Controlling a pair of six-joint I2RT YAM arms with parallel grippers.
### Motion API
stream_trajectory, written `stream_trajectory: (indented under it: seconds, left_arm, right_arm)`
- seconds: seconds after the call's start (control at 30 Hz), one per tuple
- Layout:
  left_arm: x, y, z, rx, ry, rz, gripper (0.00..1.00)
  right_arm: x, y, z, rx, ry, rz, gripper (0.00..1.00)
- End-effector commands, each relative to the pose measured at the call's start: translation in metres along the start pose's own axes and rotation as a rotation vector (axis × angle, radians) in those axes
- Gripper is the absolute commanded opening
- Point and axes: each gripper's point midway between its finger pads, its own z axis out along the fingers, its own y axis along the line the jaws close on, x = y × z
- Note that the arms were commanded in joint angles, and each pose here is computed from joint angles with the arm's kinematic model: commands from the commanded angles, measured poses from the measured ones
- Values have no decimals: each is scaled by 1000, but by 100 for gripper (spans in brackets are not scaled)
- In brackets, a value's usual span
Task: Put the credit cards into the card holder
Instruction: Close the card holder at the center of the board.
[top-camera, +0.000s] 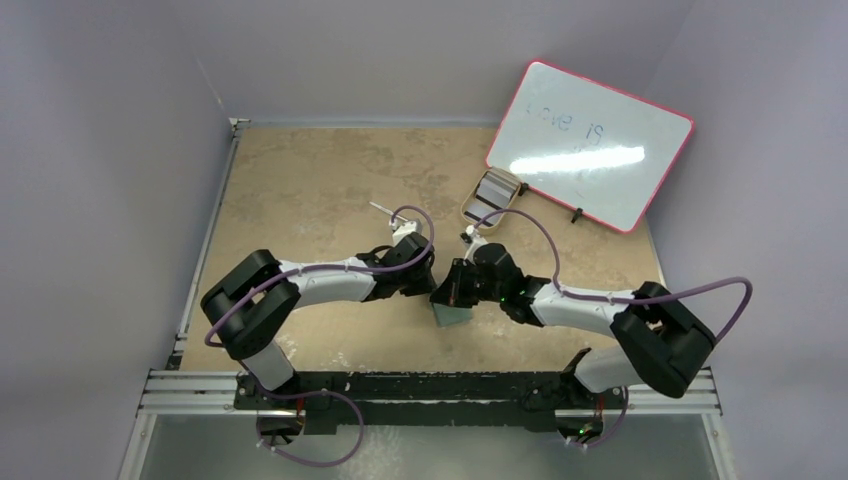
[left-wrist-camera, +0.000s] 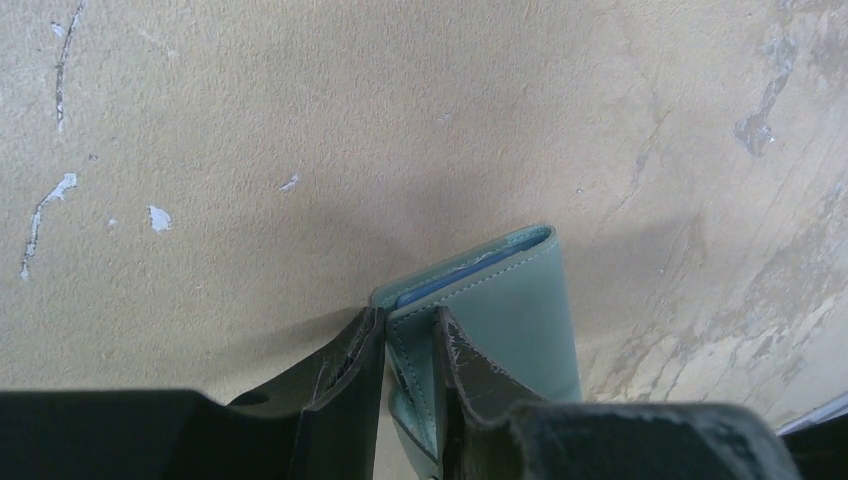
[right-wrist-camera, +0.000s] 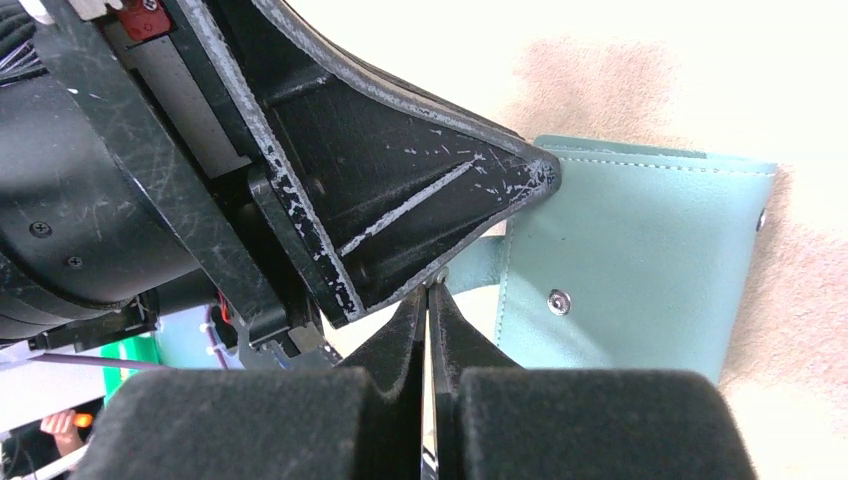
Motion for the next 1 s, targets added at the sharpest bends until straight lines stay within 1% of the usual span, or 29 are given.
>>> stream_trajectory:
  seconds: [0.0,0.1,0.33,0.57,0.97]
  left_arm:
    - [-4,9,4,-52,-14,45,21]
    - [-4,11,3,-60,-18,46,21]
    - [-5,12,2,-64,-20,49,20]
    - [-3,14,4,-70,-13,57,20]
    - [-2,17,3,-76,-15,61,20]
  right_arm:
    - [-9,7,-6,-3,-40,-11,0]
    - [-4,1,-9,23,-24,-3,0]
    - [-3,-11,-15,75,-43,11,0]
    - [-1,-27,-13,143,-50,5,0]
    - [5,-48,-11,232,-41,37,0]
